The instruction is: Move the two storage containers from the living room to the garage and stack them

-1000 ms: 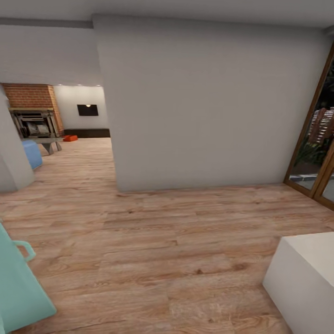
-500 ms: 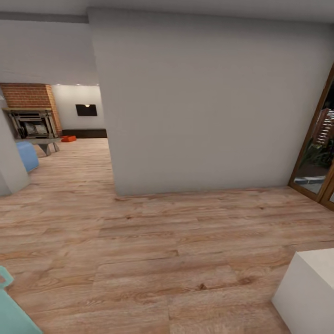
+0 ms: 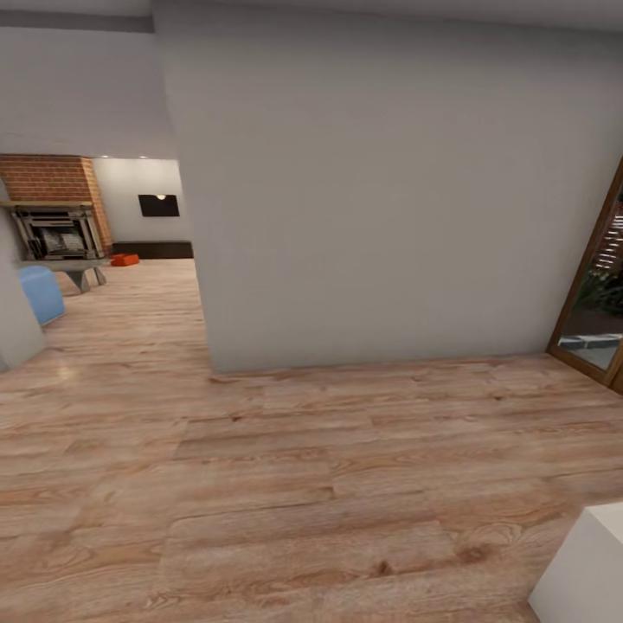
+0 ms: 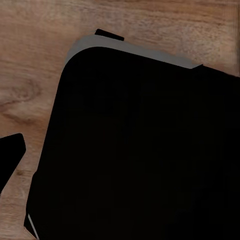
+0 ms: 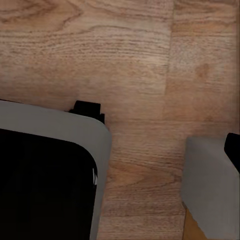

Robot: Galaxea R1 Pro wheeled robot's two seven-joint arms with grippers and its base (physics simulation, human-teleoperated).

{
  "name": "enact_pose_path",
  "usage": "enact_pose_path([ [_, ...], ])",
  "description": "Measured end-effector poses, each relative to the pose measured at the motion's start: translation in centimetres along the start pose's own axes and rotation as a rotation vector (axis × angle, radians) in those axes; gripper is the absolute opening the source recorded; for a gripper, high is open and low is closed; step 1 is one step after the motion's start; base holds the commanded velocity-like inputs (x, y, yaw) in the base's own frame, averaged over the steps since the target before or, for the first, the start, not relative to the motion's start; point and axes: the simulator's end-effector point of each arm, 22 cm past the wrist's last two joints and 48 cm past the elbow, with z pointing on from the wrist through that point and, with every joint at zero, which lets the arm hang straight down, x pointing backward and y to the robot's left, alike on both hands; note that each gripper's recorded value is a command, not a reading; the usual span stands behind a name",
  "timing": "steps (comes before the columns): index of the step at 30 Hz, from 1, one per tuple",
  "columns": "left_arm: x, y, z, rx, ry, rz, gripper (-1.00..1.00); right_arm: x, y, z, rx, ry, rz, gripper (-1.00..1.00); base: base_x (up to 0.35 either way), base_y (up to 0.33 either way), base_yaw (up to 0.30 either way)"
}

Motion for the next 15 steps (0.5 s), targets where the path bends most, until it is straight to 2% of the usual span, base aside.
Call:
enact_pose_path([
  [4,0.07,-0.01,0.0,0.0,0.003,0.0,1.0,-0.03,-0.01,0.0,0.0,-0.002,-0.009,1.0,0.322,0.0,0.0],
  [10,0.05,-0.02,0.0,0.0,0.002,0.0,1.0,-0.1,0.42,0.01,-0.01,-0.003,-0.054,1.0,0.322,0.0,0.0],
  [15,0.06,-0.02,0.0,0.001,0.003,0.0,1.0,-0.1,0.43,0.01,-0.012,-0.003,-0.061,1.0,0.322,0.0,0.0],
])
